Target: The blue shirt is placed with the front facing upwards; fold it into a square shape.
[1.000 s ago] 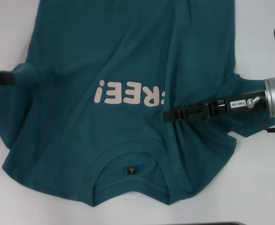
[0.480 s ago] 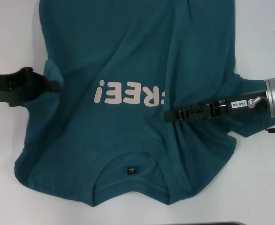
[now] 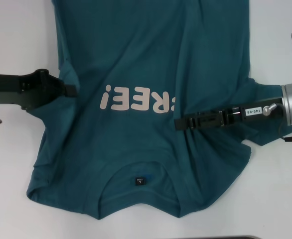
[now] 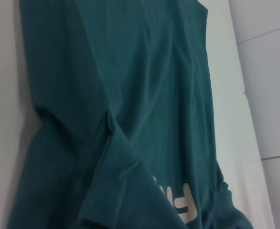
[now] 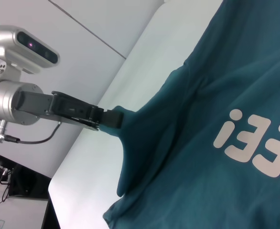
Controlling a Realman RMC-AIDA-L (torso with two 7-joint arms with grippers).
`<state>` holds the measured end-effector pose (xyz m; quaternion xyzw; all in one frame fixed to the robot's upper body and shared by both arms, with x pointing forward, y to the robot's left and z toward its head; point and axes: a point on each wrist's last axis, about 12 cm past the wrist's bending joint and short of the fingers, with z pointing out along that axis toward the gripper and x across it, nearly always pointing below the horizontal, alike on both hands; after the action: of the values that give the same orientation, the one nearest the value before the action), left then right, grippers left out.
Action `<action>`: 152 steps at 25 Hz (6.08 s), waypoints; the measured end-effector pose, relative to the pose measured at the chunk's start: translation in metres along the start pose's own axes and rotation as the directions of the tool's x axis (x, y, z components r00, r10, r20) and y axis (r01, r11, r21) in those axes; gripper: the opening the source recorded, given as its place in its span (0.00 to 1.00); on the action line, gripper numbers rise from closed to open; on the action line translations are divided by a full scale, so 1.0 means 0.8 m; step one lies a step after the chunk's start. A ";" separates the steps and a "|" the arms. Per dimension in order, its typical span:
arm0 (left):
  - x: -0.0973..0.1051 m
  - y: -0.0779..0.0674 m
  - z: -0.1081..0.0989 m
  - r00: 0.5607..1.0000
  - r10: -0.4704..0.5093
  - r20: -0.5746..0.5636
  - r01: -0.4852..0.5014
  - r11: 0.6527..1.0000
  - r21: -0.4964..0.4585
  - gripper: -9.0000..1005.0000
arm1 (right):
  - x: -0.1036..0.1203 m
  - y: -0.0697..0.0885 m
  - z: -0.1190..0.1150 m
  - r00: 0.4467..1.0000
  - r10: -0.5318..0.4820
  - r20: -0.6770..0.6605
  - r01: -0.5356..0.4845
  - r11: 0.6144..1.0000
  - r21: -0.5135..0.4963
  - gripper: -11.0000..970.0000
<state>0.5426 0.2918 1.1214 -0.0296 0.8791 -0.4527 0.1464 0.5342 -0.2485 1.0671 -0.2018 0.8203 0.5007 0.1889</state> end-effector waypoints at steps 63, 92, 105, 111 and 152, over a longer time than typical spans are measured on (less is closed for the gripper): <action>0.013 0.046 0.009 0.996 0.019 -0.089 -0.031 0.990 -0.136 0.72 | -0.006 -0.005 -0.002 0.999 0.023 -0.032 -0.022 0.999 0.048 0.77; 0.026 0.027 0.021 0.980 0.044 -0.196 -0.051 0.998 -0.031 0.72 | -0.004 -0.006 -0.007 0.999 0.030 -0.033 -0.028 0.998 0.050 0.77; 0.040 0.015 0.042 0.950 0.058 -0.307 -0.066 0.998 -0.015 0.72 | -0.004 -0.006 -0.007 0.999 0.029 -0.033 -0.027 0.998 0.052 0.77; 0.032 0.009 0.030 0.960 0.074 -0.269 -0.066 0.997 0.041 0.72 | -0.003 -0.008 -0.008 0.999 0.033 -0.028 -0.032 0.998 0.056 0.77; 0.013 0.021 0.047 0.992 -0.111 -0.057 0.109 0.993 -0.044 0.71 | -0.004 -0.008 -0.010 0.999 0.031 -0.026 -0.029 0.998 0.062 0.77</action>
<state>0.5449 0.2702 1.0845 -0.0676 0.8891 -0.4427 0.0943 0.5393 -0.2581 1.0672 -0.1904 0.8407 0.4753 0.1764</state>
